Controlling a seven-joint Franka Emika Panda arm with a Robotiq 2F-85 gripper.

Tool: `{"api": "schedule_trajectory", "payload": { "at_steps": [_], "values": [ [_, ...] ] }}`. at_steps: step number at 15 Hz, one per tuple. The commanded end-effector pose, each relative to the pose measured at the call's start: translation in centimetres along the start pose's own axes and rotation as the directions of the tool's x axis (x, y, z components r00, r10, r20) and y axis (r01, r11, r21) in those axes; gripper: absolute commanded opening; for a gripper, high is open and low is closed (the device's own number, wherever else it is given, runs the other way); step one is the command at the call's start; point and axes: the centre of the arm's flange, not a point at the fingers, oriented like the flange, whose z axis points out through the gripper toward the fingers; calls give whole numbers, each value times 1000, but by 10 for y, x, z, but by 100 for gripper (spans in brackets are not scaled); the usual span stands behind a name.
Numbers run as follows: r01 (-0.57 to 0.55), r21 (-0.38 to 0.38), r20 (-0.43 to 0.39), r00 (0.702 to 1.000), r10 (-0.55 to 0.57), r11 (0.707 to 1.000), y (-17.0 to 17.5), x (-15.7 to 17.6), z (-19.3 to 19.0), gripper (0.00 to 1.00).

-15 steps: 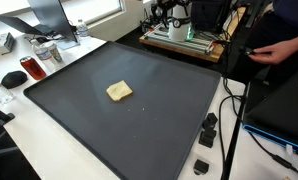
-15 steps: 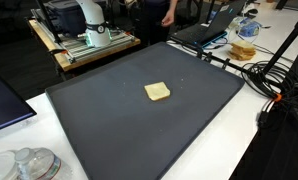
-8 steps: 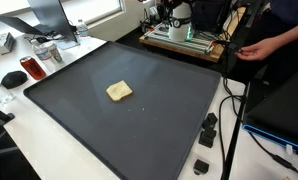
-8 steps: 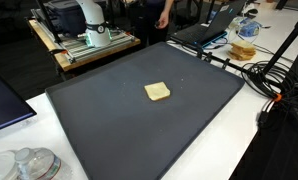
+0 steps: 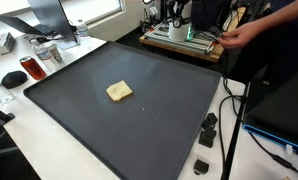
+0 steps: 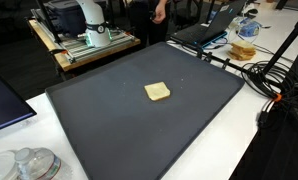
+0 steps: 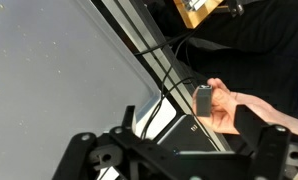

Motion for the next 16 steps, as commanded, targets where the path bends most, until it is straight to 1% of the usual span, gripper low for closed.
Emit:
{"api": "schedule_trajectory", "payload": {
  "at_steps": [1, 2, 5, 6, 7, 9, 11, 14, 15, 16],
  "values": [
    [132, 26, -71, 989, -130, 991, -17, 12, -4, 100],
    [156, 31, -82, 985, -153, 987, -19, 13, -4, 100],
    [215, 42, -106, 972, -210, 976, -9, 6, -15, 100],
    [233, 41, -117, 967, -226, 972, -6, 5, -17, 96],
    [247, 41, -123, 963, -241, 968, -4, 4, -19, 74],
    [270, 43, -135, 955, -262, 962, -1, 2, -21, 69],
    [285, 42, -145, 950, -276, 958, 0, 1, -22, 55],
    [301, 41, -155, 944, -292, 953, 0, 2, -21, 48],
    [305, 40, -156, 942, -295, 952, 0, 2, -21, 44],
    [308, 39, -157, 941, -298, 951, 0, 2, -21, 47]
  ]
}}
